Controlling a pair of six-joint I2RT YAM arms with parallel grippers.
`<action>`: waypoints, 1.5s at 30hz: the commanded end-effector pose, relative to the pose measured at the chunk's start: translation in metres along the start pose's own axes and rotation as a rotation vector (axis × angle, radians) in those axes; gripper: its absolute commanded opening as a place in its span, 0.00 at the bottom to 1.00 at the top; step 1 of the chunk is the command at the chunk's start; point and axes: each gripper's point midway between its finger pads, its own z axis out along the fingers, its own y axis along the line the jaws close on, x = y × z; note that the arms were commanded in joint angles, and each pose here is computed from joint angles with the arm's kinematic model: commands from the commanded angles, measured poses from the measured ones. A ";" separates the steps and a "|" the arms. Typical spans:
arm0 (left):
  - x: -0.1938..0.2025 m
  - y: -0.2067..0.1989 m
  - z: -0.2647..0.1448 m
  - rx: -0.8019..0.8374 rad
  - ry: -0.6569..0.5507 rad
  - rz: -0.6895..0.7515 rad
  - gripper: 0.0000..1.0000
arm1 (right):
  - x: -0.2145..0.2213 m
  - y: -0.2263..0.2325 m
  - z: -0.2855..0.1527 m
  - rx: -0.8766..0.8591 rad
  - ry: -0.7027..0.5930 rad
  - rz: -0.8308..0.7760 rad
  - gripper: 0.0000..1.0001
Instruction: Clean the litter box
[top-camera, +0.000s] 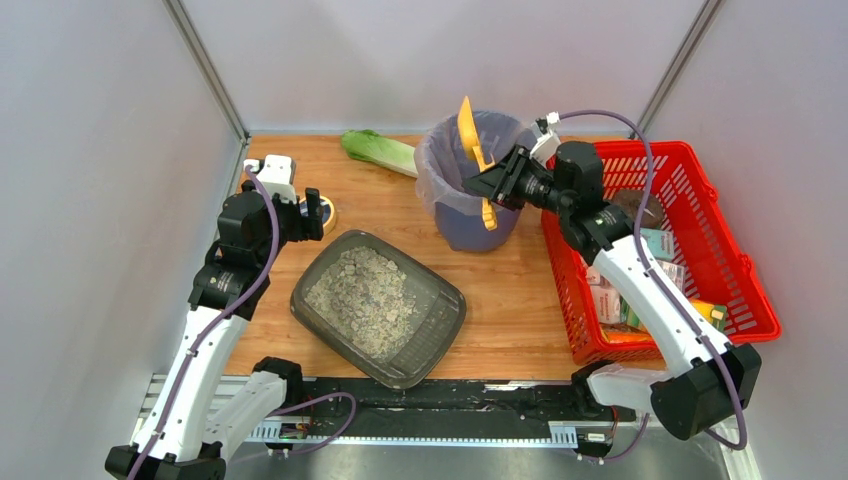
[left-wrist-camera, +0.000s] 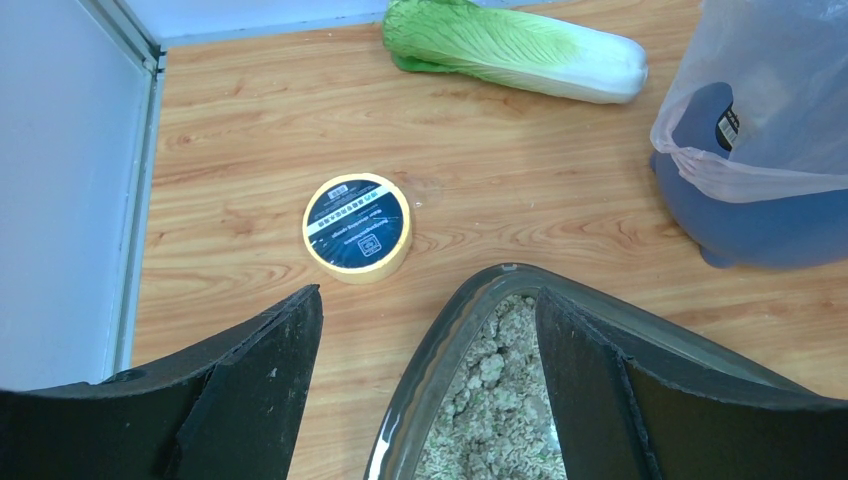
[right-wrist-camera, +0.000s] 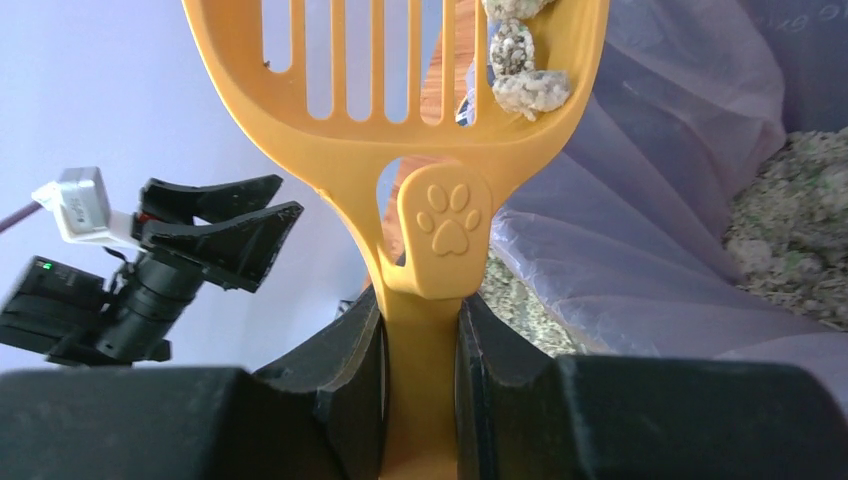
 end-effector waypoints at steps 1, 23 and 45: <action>-0.010 -0.001 -0.002 0.003 -0.036 -0.005 0.86 | -0.019 0.035 -0.013 -0.133 -0.068 0.101 0.00; -0.008 -0.001 0.000 0.003 -0.030 -0.006 0.86 | -0.019 0.037 -0.032 -0.297 0.008 0.507 0.00; -0.008 -0.004 0.001 0.019 -0.028 -0.013 0.86 | -0.021 0.025 -0.040 -0.386 -0.005 0.737 0.00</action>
